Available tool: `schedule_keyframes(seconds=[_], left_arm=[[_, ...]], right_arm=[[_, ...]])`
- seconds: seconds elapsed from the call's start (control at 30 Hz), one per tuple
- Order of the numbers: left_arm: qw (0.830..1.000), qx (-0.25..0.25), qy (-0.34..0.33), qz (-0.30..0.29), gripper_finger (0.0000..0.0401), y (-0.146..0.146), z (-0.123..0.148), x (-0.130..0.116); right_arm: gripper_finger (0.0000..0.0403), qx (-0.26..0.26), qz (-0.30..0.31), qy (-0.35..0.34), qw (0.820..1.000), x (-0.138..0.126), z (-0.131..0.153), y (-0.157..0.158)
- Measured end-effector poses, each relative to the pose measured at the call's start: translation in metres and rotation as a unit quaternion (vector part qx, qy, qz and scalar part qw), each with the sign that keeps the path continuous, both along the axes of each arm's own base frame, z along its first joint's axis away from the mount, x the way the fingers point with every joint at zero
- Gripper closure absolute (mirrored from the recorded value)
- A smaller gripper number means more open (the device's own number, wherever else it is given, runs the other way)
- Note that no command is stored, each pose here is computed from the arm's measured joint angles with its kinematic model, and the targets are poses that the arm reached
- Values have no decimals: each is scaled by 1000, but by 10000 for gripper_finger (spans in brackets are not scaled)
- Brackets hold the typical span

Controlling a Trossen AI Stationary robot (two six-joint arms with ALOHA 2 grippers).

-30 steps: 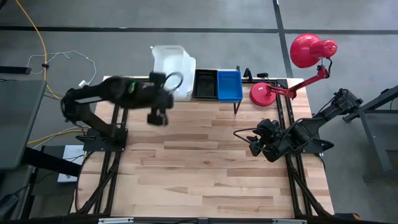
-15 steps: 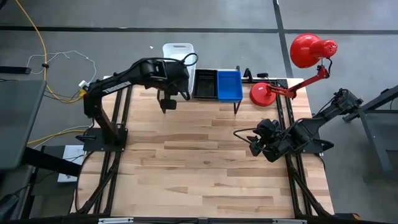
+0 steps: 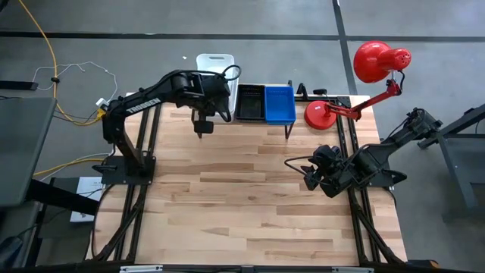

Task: Stack baskets on shelf by color
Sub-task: Stack the white bin on top of the other bins on the shelf

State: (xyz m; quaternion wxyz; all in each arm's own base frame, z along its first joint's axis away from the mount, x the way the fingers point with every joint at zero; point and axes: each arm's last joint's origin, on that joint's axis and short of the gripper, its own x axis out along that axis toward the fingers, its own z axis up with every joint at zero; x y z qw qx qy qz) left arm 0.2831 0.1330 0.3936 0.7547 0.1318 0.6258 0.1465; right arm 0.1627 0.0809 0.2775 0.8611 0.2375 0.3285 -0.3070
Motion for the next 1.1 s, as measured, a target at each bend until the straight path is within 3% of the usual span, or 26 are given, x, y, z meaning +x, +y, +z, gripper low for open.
schedule_keyframes(seconds=[0.37,0.83,1.1], left_arm=[[1000,14,-13,-11,394,2,1,4],[1000,19,-13,-1,270,2,2,3],[999,41,-4,9,247,3,2,2]], right_arm=[[211,0,0,0,1000,0,0,0],[211,0,0,0,1000,0,0,0],[211,0,0,0,1000,0,0,0]])
